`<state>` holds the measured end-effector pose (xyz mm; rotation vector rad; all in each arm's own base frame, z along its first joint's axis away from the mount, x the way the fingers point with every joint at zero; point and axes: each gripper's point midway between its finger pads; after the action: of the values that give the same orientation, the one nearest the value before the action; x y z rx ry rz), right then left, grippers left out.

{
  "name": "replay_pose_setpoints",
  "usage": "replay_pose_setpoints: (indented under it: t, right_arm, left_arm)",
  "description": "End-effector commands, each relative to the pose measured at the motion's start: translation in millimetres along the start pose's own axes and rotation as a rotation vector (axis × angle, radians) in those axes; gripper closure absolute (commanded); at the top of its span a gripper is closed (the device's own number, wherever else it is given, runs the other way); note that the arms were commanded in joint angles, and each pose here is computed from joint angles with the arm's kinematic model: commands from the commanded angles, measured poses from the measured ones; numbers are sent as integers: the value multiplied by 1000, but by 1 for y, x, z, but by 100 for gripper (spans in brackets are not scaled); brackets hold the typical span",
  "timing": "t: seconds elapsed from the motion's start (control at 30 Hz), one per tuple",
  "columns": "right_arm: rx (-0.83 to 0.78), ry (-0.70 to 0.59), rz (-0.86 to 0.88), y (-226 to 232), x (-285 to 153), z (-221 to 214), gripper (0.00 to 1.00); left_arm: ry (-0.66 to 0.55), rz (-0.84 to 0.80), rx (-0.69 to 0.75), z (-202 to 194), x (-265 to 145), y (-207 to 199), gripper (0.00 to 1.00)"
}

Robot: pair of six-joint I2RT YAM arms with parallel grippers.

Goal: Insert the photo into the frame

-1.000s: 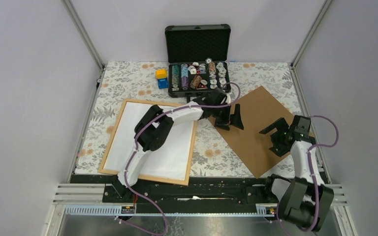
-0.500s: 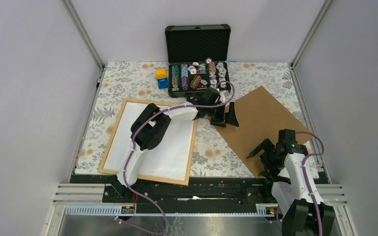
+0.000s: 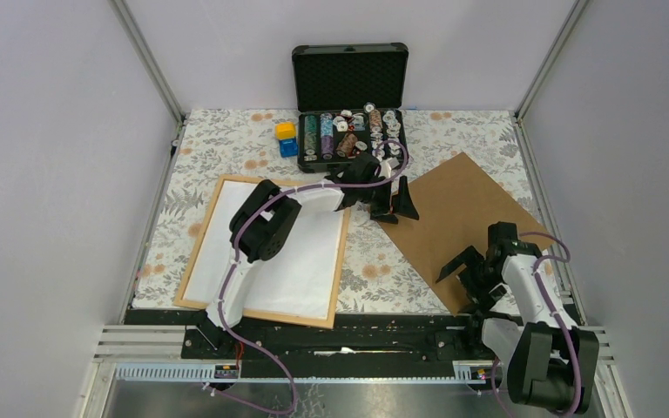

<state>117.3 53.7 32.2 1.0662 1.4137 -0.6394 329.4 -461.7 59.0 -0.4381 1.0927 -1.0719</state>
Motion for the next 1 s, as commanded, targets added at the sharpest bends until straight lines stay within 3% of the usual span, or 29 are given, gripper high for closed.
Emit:
replay_pose_setpoints:
  t: [0.0,0.6,0.97]
  right_arm:
    - [31,56,-24,-5,12,-10,0]
    - [81,-15,7,-3,24,-2,0]
    - [18,-149,184,42,-26,17,0]
  left_arm:
    - [12,129,-66,-13,7,56,1]
    - [-16,125,-68,-12,4,55,1]
    - [-10,130,-68,-14,5,55,1]
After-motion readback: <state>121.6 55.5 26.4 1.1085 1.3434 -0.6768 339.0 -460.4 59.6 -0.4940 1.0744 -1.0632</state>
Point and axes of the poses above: each gripper's point midway between its finger pads, its own x axis out along the fingers, its own y axis along the line the jaws close on, z = x × y, and after that the axes turned 11 degrees about x, right-handed
